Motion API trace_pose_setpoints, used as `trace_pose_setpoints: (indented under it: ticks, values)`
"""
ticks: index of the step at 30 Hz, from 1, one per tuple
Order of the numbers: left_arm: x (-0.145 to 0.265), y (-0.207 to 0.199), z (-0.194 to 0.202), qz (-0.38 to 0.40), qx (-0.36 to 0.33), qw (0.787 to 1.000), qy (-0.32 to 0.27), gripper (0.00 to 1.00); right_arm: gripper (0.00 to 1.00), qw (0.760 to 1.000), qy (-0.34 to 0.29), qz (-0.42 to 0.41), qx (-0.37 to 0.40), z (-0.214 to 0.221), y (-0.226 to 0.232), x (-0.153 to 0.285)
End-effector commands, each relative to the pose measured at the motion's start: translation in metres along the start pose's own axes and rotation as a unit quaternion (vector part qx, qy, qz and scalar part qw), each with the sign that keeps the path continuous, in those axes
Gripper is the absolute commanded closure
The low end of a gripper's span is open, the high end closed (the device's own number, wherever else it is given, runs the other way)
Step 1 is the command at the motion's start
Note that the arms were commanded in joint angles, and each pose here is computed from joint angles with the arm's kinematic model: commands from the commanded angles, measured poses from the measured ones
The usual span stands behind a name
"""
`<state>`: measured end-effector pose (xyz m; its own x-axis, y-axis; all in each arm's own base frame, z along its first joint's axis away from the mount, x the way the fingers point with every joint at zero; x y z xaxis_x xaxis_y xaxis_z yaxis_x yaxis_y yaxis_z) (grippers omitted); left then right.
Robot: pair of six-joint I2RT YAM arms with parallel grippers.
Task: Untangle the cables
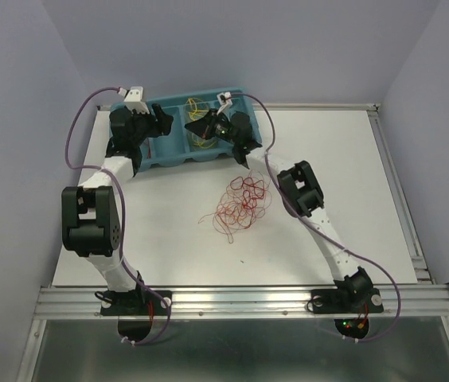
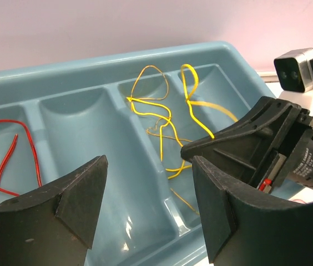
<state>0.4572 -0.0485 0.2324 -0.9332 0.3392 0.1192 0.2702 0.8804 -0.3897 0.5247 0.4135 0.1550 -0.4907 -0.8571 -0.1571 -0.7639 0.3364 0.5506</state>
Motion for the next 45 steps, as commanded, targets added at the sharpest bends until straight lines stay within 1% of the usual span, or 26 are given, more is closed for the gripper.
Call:
trace_pose_setpoints:
  ticks: [1,8,9,11,13,15,16,17,18,19,21,22,24,25,27,28,31,33,37,38,41,45]
  values:
    - [0.011,-0.012,-0.027,0.008,-0.033,0.998,-0.050,0.27,1.00,0.997,-0.042,-0.044,0.044,-0.051,0.061,-0.015]
    - [0.020,-0.013,-0.030,-0.002,-0.042,0.997,-0.064,0.27,1.00,0.997,-0.033,-0.063,-0.005,-0.037,0.059,-0.018]
    - [0.021,-0.014,-0.031,-0.002,-0.044,0.997,-0.065,0.27,0.97,0.997,-0.036,-0.067,-0.008,-0.038,0.060,-0.019]
    - [0.021,-0.013,-0.030,-0.003,-0.045,0.997,-0.064,0.27,0.89,0.998,-0.038,-0.058,-0.014,-0.034,0.055,-0.019]
    - [0.022,-0.013,-0.029,-0.004,-0.047,0.997,-0.064,0.27,0.85,0.998,-0.041,-0.055,-0.014,-0.033,0.052,-0.019]
    - [0.022,-0.013,-0.029,-0.004,-0.048,0.997,-0.064,0.27,0.79,0.998,-0.042,-0.054,-0.015,-0.032,0.051,-0.019]
    - [0.022,-0.013,-0.029,-0.005,-0.048,0.997,-0.065,0.27,0.74,0.998,-0.042,-0.054,-0.016,-0.032,0.051,-0.019]
    - [0.022,-0.012,-0.029,-0.006,-0.049,0.997,-0.064,0.27,0.62,0.997,-0.043,-0.055,-0.018,-0.034,0.054,-0.019]
    - [0.023,-0.013,-0.030,-0.005,-0.050,0.997,-0.065,0.27,0.62,0.997,-0.043,-0.055,-0.018,-0.033,0.053,-0.019]
    - [0.022,-0.012,-0.029,-0.005,-0.050,0.997,-0.065,0.27,0.54,0.997,-0.045,-0.054,-0.016,-0.035,0.053,-0.019]
    - [0.022,-0.012,-0.028,-0.004,-0.050,0.997,-0.063,0.27,0.50,0.998,-0.045,-0.052,-0.016,-0.034,0.053,-0.017]
    - [0.021,-0.012,-0.026,-0.001,-0.049,0.997,-0.060,0.27,0.44,0.998,-0.045,-0.051,-0.015,-0.035,0.054,-0.017]
    - [0.020,-0.012,-0.024,0.002,-0.049,0.997,-0.056,0.27,0.35,0.998,-0.046,-0.042,-0.014,-0.035,0.054,-0.014]
    - [0.019,-0.012,-0.023,0.004,-0.049,0.997,-0.054,0.27,0.28,0.998,-0.046,-0.035,-0.015,-0.035,0.053,-0.013]
    - [0.018,-0.010,-0.021,0.004,-0.049,0.998,-0.051,0.27,0.23,0.998,-0.062,-0.017,-0.012,-0.046,0.059,-0.011]
    - [0.018,-0.010,-0.021,0.004,-0.050,0.997,-0.051,0.27,0.21,0.998,-0.053,0.008,-0.023,-0.035,0.049,-0.005]
    - [0.017,-0.012,-0.019,0.005,-0.054,0.997,-0.049,0.27,0.19,0.996,-0.060,0.065,-0.025,-0.042,0.045,0.000]
    - [0.017,-0.013,-0.019,0.004,-0.056,0.997,-0.048,0.27,0.18,0.994,-0.041,0.100,-0.024,-0.041,0.038,-0.001]
    - [0.015,-0.016,-0.016,0.004,-0.061,0.997,-0.046,0.27,0.15,0.991,-0.028,0.130,-0.013,-0.040,0.038,-0.003]
    - [0.015,-0.017,-0.016,0.003,-0.063,0.997,-0.047,0.27,0.15,0.988,-0.022,0.151,-0.008,-0.041,0.036,-0.004]
    - [0.015,-0.018,-0.015,-0.001,-0.067,0.997,-0.046,0.27,0.13,0.983,-0.012,0.181,0.029,-0.042,0.041,-0.009]
    - [0.015,-0.017,-0.015,-0.006,-0.070,0.996,-0.046,0.27,0.09,0.967,-0.007,0.245,0.069,-0.046,0.043,-0.003]
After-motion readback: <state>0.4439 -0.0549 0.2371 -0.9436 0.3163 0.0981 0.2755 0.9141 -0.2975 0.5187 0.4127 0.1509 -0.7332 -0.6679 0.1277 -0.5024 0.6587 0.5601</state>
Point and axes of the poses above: each gripper's point midway between its finger pads, its own x axis back along the fingers, its own y axis along the line the jaws close on, z = x × y, the point moved 7 cm from there along x, back along the fingers, and after that the axes turned 8 degrees about x, right-handed, at the moved point
